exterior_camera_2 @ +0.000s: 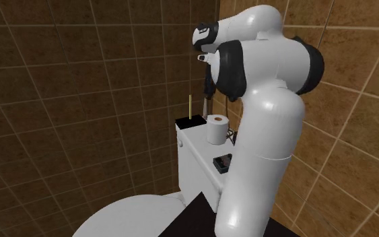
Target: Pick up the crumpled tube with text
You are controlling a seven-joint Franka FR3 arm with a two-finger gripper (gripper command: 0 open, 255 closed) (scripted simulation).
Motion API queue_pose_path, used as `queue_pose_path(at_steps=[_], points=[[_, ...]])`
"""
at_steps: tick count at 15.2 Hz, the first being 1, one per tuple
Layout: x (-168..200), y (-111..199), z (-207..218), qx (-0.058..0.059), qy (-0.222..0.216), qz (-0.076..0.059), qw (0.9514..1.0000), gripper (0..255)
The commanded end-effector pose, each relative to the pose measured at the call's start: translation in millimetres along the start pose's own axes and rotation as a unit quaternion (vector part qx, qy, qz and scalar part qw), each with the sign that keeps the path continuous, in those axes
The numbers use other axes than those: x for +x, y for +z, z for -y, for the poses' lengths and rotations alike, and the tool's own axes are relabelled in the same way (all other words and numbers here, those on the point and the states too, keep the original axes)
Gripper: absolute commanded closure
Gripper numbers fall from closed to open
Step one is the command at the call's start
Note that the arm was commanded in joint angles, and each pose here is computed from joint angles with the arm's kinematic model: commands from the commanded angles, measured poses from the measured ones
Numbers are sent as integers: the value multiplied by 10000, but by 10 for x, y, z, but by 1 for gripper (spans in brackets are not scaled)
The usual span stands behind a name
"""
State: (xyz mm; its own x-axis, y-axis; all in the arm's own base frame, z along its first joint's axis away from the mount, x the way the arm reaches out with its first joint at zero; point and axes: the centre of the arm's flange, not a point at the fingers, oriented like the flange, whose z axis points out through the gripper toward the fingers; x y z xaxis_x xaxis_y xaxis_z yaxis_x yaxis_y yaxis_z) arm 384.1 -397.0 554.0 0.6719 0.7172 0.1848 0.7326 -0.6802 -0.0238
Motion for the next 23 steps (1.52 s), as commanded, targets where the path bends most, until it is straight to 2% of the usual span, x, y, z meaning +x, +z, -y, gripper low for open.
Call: queue_pose_path(at_steps=[1, 6, 14, 16, 17, 23], points=[[-32, 43, -261, 9, -322, -79, 9994, 0], [-171, 90, -938, 84, -895, -180, 9958, 0], [-246, 484, -956, 85, -903, -182, 9957, 0], [-246, 484, -956, 85, -903, -182, 9957, 0], [-249, 483, -953, 85, -903, -182, 9957, 255], [-253, 483, -961, 86, -903, -182, 9957, 255]])
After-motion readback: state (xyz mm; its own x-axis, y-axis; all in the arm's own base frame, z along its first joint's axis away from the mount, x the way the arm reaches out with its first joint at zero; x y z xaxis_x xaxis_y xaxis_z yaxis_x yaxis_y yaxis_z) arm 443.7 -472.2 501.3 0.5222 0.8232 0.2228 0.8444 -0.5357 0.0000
